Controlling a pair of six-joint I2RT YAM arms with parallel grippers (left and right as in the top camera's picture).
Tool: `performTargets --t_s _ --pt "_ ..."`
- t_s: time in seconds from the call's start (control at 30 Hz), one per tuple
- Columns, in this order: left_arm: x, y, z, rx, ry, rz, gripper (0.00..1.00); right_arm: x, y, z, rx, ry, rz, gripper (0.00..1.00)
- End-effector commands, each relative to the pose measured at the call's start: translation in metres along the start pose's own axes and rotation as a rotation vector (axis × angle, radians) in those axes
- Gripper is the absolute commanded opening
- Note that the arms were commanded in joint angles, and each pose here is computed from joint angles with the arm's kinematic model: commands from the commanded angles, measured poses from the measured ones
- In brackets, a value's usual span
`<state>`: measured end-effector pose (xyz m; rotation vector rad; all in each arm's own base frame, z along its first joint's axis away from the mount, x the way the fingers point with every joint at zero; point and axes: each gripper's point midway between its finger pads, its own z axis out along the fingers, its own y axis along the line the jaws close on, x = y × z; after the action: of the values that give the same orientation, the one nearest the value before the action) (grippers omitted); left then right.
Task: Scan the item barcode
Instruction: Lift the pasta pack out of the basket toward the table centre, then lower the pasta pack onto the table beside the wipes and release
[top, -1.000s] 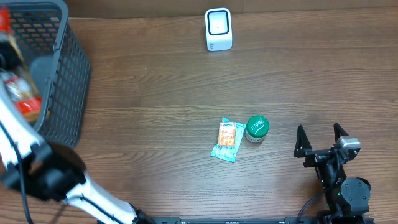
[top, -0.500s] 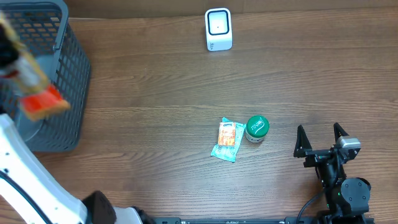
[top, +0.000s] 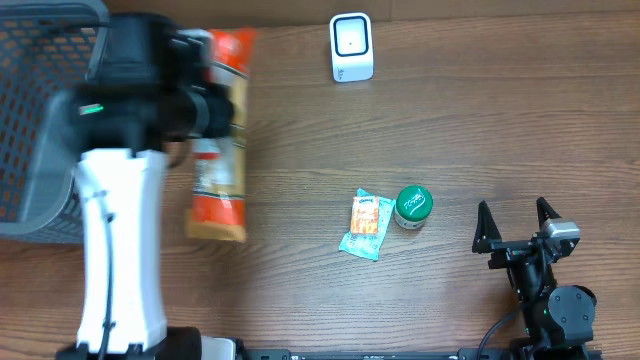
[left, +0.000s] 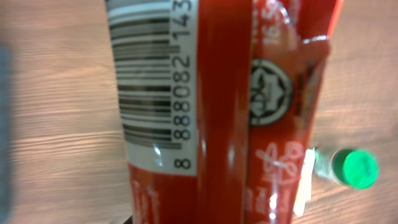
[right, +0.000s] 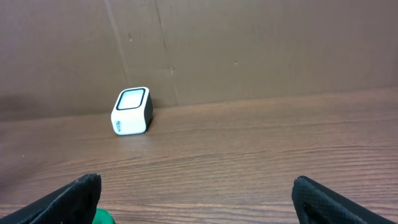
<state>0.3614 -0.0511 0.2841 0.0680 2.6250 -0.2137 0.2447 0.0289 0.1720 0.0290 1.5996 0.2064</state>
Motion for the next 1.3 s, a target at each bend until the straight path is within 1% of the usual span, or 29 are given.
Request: performTargets --t_s 0.0,0.07,0.17,0.27,0.33,0.43,0.5,0.73,1.0,1.03,1.07,1.1,1.13,1.17,1.2,1.27 --pt "0.028 -0.030 0.042 0.013 0.077 0.003 0.04 0.002 -0.001 0.000 0.001 -0.004 -0.003 1.00" --pt "0.047 -0.047 0.071 0.032 0.113 0.002 0.04 0.002 -0.001 0.000 0.001 -0.004 -0.003 1.00" --pt "0.074 -0.065 0.107 0.027 0.141 -0.037 0.04 0.002 -0.001 0.000 0.001 -0.004 -0.003 1.00" --pt "0.099 -0.079 0.133 0.017 0.152 -0.059 0.04 0.002 -0.001 0.000 0.001 -0.004 -0.003 1.00" --pt "0.113 -0.083 0.145 -0.012 0.151 -0.092 0.04 0.002 -0.001 0.000 0.001 -0.004 -0.003 1.00" --pt "0.131 -0.079 0.158 -0.097 0.134 -0.168 0.04 0.002 -0.001 0.000 0.001 -0.004 -0.003 1.00" --pt "0.139 -0.081 0.165 -0.112 0.122 -0.165 0.04 0.002 -0.001 0.000 0.001 -0.004 -0.003 1.00" --pt "0.157 -0.098 0.187 -0.083 0.113 -0.188 0.04 0.002 -0.001 0.000 0.001 -0.004 -0.003 1.00" --pt "0.176 -0.101 0.215 -0.099 0.180 -0.168 0.04 0.002 -0.001 0.000 0.001 -0.004 -0.003 1.00" --pt "0.177 -0.102 0.216 -0.096 0.186 -0.169 0.05 0.002 -0.001 0.000 0.001 -0.004 -0.003 1.00" --pt "0.177 -0.101 0.216 -0.094 0.187 -0.172 0.11 0.002 -0.001 0.000 0.001 -0.004 -0.003 1.00" --pt "0.176 -0.101 0.216 -0.093 0.187 -0.176 0.21 0.002 -0.001 0.000 0.001 -0.004 -0.003 1.00" --pt "0.175 -0.101 0.216 -0.089 0.186 -0.178 0.36 0.002 -0.001 0.000 0.001 -0.004 -0.003 1.00" --pt "0.174 -0.101 0.216 -0.089 0.186 -0.179 0.44 0.002 -0.001 0.000 0.001 -0.004 -0.003 1.00" --pt "0.174 -0.101 0.216 -0.088 0.185 -0.179 0.55 0.002 -0.001 0.000 0.001 -0.004 -0.003 1.00" --pt "0.174 -0.101 0.216 -0.088 0.185 -0.179 0.87 0.002 -0.001 0.000 0.001 -0.004 -0.003 1.00"
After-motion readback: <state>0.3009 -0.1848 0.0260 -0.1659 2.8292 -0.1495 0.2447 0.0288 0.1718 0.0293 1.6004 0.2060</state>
